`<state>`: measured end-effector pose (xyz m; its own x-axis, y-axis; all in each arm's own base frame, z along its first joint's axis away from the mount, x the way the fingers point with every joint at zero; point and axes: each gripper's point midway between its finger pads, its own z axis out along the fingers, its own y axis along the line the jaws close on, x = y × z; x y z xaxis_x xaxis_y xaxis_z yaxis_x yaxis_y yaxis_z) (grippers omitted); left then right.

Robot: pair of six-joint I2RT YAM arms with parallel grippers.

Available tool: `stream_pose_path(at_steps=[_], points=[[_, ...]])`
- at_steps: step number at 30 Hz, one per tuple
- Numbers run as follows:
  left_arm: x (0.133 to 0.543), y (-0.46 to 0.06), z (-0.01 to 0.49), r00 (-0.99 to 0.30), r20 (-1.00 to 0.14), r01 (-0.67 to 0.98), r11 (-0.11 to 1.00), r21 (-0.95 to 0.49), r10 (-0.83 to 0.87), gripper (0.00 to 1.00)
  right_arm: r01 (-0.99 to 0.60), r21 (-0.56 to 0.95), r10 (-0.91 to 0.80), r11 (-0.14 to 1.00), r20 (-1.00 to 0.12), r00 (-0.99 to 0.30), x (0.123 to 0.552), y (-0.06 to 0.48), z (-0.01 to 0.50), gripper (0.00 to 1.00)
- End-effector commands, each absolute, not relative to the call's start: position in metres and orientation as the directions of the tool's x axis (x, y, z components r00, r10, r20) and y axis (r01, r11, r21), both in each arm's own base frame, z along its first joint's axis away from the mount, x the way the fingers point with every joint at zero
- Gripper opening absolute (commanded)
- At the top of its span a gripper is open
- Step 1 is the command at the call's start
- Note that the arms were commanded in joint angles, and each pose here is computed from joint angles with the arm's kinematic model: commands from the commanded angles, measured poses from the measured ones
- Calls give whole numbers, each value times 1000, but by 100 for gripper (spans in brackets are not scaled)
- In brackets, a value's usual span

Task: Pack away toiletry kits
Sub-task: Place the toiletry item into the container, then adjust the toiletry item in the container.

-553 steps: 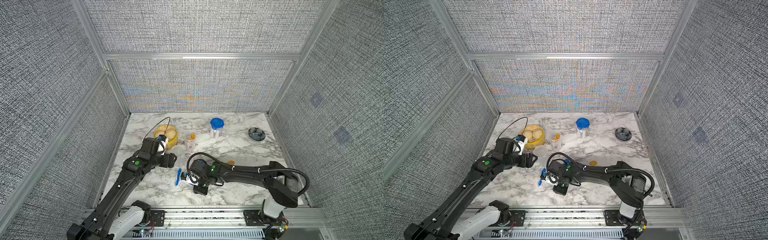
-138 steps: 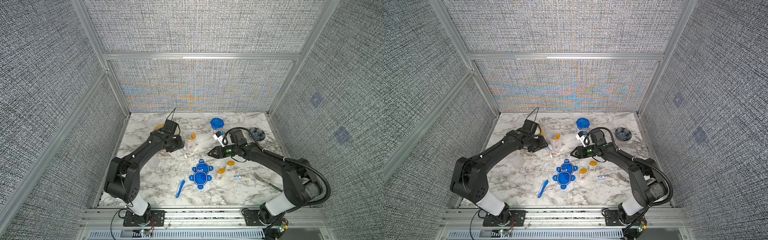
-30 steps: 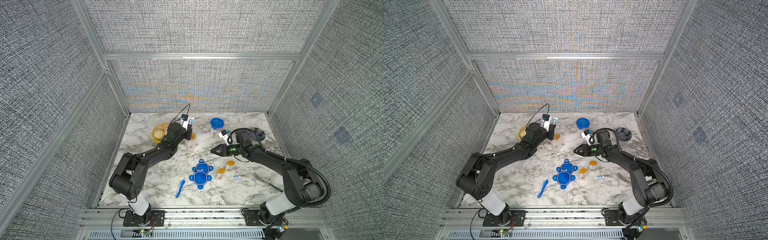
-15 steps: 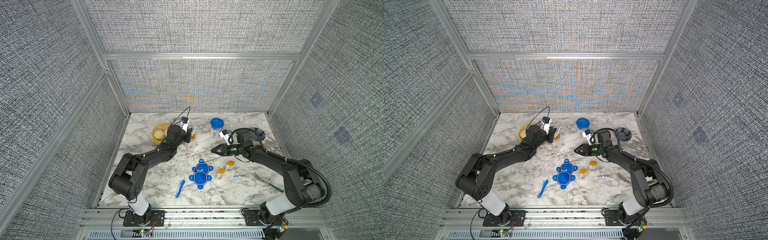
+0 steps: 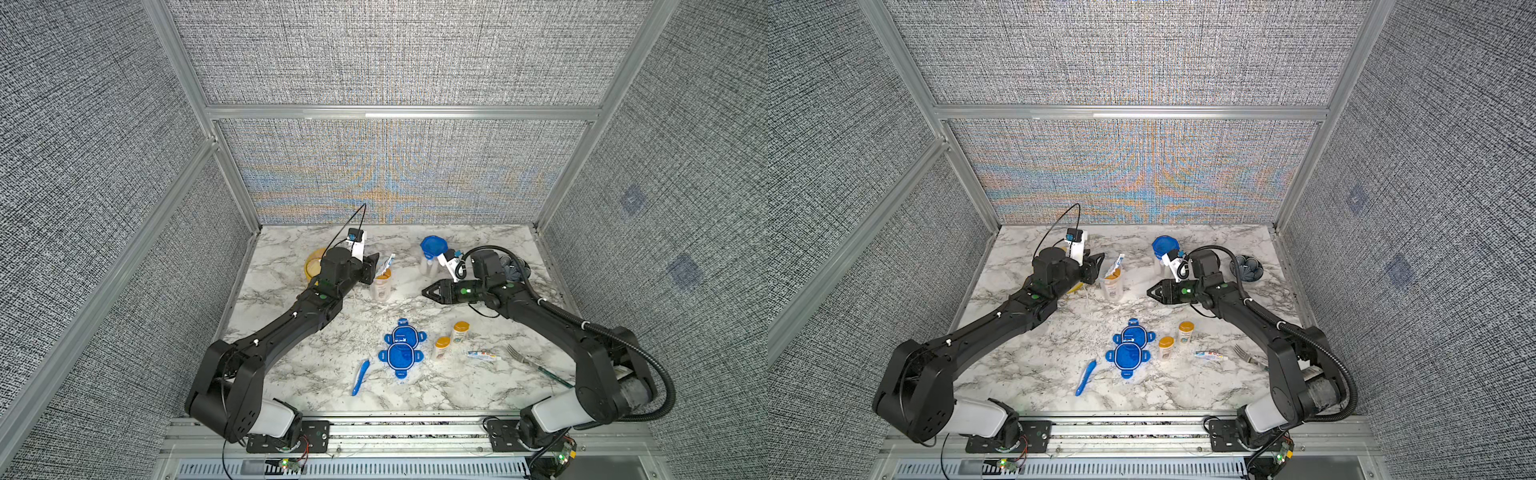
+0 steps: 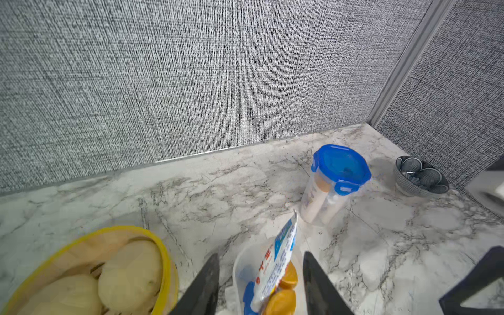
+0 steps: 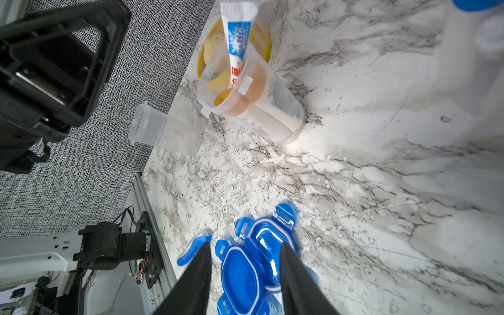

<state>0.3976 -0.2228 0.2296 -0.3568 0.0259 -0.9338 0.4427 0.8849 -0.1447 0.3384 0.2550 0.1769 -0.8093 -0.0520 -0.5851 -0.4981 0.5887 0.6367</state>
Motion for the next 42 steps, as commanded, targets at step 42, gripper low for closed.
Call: stream_pose_path(at_steps=[42], points=[[374, -177, 156, -650, -760, 253, 948, -193, 19, 57, -527, 621, 69, 580, -682, -728, 441, 357, 202, 60]])
